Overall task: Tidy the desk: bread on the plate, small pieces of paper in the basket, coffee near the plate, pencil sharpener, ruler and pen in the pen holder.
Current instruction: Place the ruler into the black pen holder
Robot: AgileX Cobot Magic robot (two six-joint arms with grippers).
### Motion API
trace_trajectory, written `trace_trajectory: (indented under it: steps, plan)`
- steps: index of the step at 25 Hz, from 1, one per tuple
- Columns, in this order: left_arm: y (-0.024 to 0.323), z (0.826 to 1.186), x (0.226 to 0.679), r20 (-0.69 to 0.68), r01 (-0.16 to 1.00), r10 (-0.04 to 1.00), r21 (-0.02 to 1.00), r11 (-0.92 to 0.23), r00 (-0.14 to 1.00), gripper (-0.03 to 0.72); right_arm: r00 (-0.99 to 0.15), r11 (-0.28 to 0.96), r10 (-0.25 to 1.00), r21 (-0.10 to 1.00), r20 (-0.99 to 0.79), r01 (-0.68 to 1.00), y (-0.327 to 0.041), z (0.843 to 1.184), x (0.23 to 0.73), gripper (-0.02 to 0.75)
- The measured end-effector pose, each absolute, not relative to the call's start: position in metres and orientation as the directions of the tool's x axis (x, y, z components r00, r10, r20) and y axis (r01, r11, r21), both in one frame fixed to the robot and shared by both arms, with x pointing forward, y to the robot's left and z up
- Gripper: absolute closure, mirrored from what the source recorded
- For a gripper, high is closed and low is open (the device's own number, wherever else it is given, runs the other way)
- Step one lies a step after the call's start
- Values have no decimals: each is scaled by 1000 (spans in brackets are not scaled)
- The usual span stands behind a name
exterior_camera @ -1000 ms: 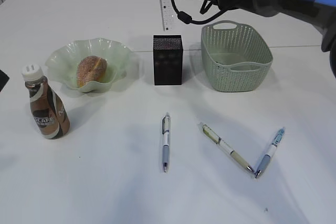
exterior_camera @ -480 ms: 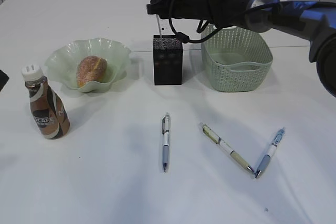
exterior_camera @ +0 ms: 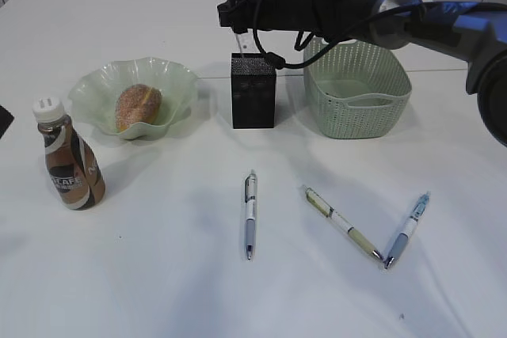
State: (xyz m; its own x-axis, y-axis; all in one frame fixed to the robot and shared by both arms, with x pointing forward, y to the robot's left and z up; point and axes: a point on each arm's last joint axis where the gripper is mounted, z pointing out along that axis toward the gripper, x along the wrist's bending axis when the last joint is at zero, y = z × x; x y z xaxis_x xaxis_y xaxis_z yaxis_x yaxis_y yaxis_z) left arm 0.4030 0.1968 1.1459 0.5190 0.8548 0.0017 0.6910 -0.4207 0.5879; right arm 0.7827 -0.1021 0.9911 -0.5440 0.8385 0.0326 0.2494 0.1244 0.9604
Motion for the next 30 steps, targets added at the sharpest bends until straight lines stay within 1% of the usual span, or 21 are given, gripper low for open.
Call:
trace_trajectory:
  steps: [2, 6, 9, 11, 14, 15, 16, 17, 18, 20, 22, 23, 25, 26, 27, 29, 30]
  plan:
    - [197, 1146, 403, 2, 691, 855, 588, -421, 519, 348, -547, 128, 837, 960, 30, 248, -102, 991, 783, 239]
    - [197, 1146, 403, 2, 691, 855, 588, -421, 519, 348, -551, 131, 834, 960, 28, 247, -102, 991, 782, 235]
    - [197, 1146, 403, 2, 691, 855, 588, -421, 519, 348, -613, 203, 790, 953, -24, 224, -98, 989, 779, 234]
    - [197, 1146, 403, 2, 691, 855, 588, -421, 519, 348, -674, 250, 737, 945, -44, 212, -94, 988, 774, 234]
    - [197, 1146, 403, 2, 691, 855, 588, -421, 519, 348, -746, 290, 665, 936, -47, 200, -88, 990, 766, 234]
    - [197, 1146, 403, 2, 691, 855, 588, -421, 519, 348, -746, 290, 665, 936, -47, 200, -88, 990, 766, 234]
    - [197, 1146, 403, 2, 691, 855, 588, -421, 519, 348, -792, 320, 608, 929, -50, 187, -85, 993, 760, 234]
    - [197, 1146, 403, 2, 691, 855, 588, -421, 519, 348, -792, 320, 608, 929, -50, 187, -85, 993, 760, 234]
    - [197, 1146, 403, 2, 691, 855, 588, -421, 519, 348, -835, 364, 547, 916, -62, 170, -83, 996, 754, 234]
    - [197, 1146, 403, 2, 691, 855, 588, -421, 519, 348, -878, 402, 474, 903, -63, 152, -81, 1001, 745, 234]
    - [197, 1146, 403, 2, 691, 855, 588, -421, 519, 348, -929, 457, 366, 880, -52, 131, -81, 1008, 733, 234]
    - [197, 1146, 403, 2, 691, 855, 588, -421, 519, 348, -937, 465, 348, 875, -43, 133, -81, 1010, 730, 234]
    - [197, 1146, 403, 2, 691, 855, 588, -421, 519, 348, -964, 528, 264, 838, -13, 134, -83, 1019, 716, 233]
    - [197, 1146, 403, 2, 691, 855, 588, -421, 519, 348, -966, 539, 259, 832, -15, 131, -84, 1019, 715, 233]
    - [197, 1146, 403, 2, 691, 855, 588, -421, 519, 348, -976, 596, 216, 791, 4, 135, -87, 1024, 707, 233]
    - [197, 1146, 403, 2, 691, 855, 588, -421, 519, 348, -980, 655, 197, 741, 25, 150, -92, 1027, 700, 233]
    - [197, 1146, 403, 2, 691, 855, 588, -421, 519, 348, -980, 655, 197, 741, 25, 150, -92, 1027, 700, 233]
